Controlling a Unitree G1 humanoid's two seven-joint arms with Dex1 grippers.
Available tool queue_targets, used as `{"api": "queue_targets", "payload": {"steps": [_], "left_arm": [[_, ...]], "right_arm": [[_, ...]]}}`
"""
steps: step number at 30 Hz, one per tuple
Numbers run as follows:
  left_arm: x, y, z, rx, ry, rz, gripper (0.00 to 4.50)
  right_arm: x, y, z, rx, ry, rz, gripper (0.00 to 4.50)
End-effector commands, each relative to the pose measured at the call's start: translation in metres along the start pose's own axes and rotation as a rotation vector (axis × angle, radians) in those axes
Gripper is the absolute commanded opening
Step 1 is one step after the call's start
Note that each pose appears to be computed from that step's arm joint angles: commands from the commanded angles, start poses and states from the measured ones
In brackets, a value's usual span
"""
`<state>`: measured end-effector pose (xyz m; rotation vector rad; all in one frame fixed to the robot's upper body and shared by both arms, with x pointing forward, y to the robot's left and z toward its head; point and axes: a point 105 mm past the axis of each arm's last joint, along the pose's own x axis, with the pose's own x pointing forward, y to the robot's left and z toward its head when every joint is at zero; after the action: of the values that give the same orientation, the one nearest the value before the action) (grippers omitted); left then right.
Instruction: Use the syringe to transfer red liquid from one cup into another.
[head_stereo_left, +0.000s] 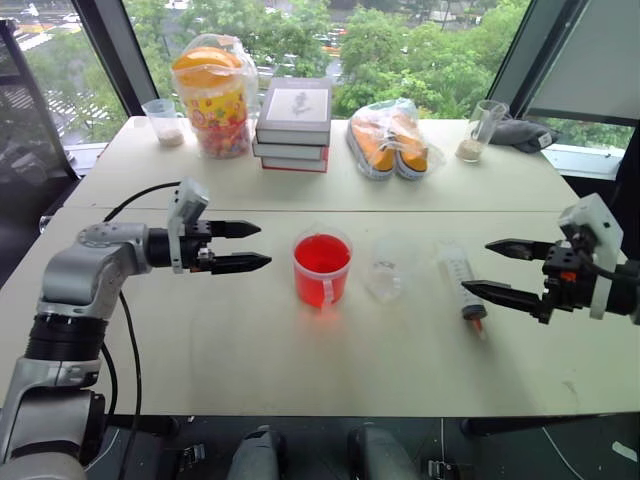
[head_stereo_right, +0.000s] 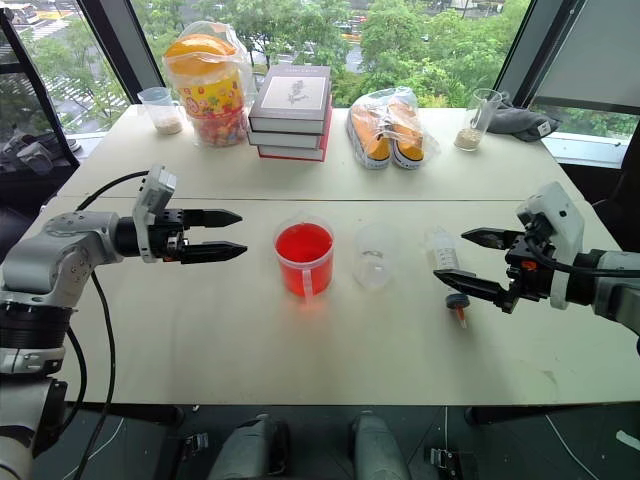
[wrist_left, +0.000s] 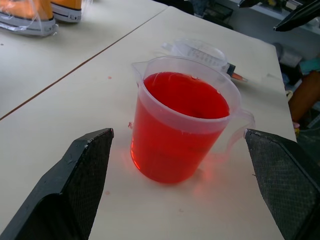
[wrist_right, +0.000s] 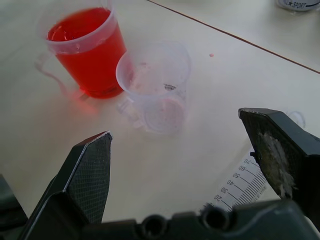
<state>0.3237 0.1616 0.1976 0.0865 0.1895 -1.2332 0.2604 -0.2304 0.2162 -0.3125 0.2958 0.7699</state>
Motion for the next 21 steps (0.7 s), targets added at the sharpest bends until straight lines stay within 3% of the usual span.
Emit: {"api": "queue_targets", "payload": {"steps": [1,11,18,21], "left_arm": [[-0.007,0.001,0.019,0.046,-0.036,0.008,4.34],[-0.003,-0.001,0.018,0.044,-0.050,0.021,4.34],[0.004,-0.004,0.020,0.055,-0.055,-0.012,4.34],[0.009,-0.003,0.018,0.052,-0.070,-0.009,4.34]], "right_arm": [[-0.003,0.003,0.019,-0.034,-0.047,0.003,4.45],[0.006,-0.010,0.025,0.090,-0.054,-0.056,4.45],[0.020,-0.035,0.018,0.223,0.209,-0.199,4.45],[0.034,-0.047,0.008,0.443,0.356,-0.190,4.45]]}}
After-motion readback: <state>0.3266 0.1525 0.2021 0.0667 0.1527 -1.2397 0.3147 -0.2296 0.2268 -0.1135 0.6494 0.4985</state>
